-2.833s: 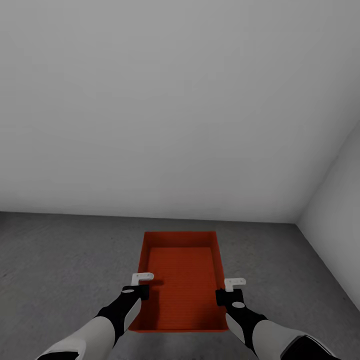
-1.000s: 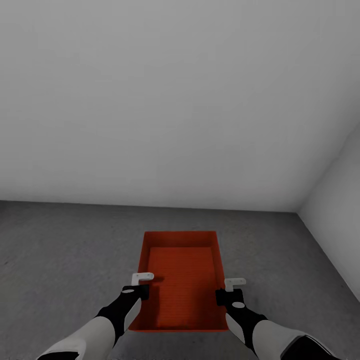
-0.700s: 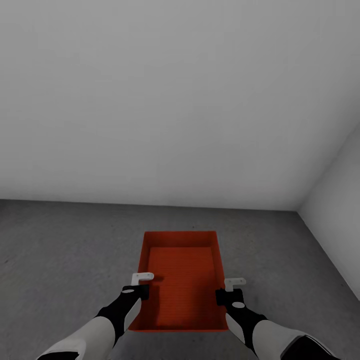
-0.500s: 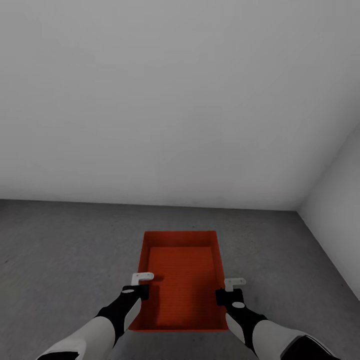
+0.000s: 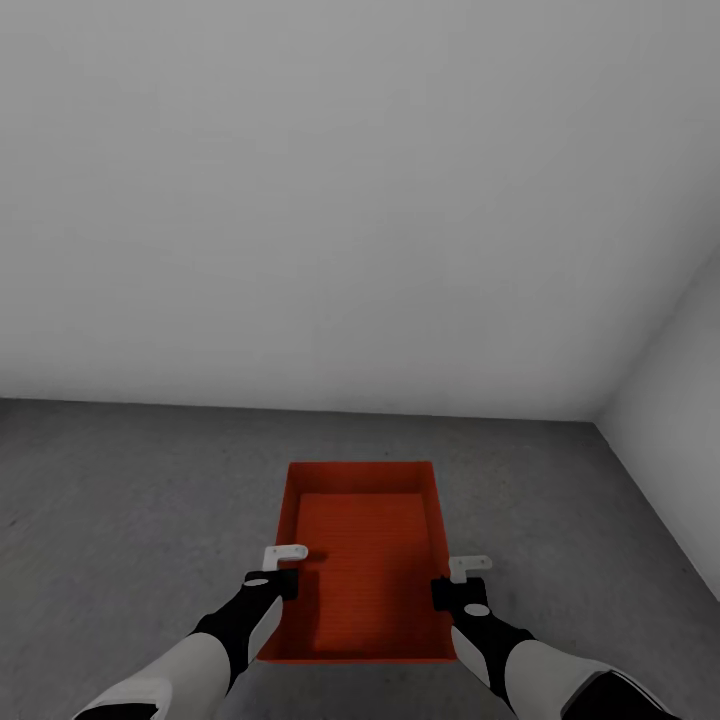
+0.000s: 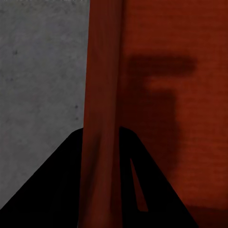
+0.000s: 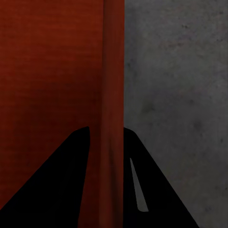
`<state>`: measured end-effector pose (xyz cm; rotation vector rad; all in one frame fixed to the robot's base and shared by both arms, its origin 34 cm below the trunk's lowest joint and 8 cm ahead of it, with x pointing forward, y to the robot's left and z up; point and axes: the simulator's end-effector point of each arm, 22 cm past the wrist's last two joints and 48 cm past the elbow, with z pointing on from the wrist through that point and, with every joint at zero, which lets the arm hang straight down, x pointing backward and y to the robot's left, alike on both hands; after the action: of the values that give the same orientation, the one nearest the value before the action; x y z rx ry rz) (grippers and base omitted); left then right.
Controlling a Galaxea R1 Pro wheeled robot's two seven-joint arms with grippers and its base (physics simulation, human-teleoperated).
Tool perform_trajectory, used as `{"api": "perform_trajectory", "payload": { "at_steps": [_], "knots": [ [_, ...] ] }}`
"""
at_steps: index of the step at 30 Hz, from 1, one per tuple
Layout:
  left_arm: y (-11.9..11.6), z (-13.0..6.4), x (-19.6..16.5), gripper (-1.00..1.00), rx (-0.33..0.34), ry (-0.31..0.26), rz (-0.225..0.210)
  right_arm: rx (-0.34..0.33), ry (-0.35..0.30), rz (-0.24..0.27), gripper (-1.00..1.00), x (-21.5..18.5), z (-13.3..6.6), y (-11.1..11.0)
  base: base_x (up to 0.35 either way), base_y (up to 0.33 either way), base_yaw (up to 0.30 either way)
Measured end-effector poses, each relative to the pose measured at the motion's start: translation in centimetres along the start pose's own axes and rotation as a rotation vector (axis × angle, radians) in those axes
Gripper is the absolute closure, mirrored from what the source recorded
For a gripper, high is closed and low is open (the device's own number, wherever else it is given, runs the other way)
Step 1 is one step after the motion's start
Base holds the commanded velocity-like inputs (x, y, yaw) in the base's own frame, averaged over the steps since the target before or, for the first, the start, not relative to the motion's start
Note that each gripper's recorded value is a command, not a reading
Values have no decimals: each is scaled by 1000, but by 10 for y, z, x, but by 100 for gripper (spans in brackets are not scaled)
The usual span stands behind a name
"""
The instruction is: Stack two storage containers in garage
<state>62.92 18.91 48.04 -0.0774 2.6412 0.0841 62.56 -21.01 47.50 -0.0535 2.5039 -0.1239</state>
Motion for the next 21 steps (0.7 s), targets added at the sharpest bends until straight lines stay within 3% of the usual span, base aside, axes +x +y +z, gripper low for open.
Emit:
{"api": "perform_trajectory", "payload": {
  "at_steps": [21],
  "knots": [
    [0,0,0,100,0,2,1,0,2,0,100,0,0,0,0,0,0]
  ]
}}
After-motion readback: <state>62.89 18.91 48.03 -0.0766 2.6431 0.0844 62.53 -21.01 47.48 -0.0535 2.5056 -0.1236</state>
